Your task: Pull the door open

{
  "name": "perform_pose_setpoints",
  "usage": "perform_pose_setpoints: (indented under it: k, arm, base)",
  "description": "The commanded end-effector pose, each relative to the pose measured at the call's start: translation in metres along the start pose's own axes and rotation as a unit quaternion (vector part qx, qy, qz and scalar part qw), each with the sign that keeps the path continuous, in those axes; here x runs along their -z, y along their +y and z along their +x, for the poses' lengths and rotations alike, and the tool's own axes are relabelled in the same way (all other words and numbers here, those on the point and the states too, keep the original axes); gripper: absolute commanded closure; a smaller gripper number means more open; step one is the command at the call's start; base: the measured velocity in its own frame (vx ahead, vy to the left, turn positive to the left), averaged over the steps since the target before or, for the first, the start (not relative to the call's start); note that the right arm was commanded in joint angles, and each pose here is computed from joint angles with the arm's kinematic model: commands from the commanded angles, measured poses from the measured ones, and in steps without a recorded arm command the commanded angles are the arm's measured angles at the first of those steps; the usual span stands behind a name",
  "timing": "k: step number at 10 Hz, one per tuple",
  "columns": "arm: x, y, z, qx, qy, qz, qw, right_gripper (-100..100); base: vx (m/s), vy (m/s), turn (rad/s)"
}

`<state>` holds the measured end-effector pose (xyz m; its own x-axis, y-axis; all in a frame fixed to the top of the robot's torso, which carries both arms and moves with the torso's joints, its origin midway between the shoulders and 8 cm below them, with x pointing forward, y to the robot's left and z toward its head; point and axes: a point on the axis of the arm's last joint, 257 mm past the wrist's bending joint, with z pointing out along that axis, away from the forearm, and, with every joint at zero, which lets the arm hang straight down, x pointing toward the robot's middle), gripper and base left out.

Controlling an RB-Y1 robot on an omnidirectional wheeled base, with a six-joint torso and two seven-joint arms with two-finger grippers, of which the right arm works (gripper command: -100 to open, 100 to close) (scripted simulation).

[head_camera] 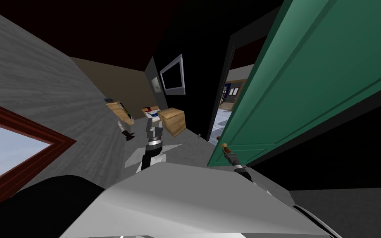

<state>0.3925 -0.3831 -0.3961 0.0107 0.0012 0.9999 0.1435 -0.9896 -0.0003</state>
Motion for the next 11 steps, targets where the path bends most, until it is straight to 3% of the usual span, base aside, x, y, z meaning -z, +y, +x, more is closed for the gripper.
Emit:
perform_pose_setpoints:
  k: [1,11]
  arm:
    - [0.0062,0.001,0.000,0.000,0.001,0.004,1.0000,100]
    - [0.0444,0.005,0.004,0.000,0.005,0.034,0.9994,100]
  base:
    - [-0.115,-0.058,0.131]
    - [-0.170,-0.082,0.136]
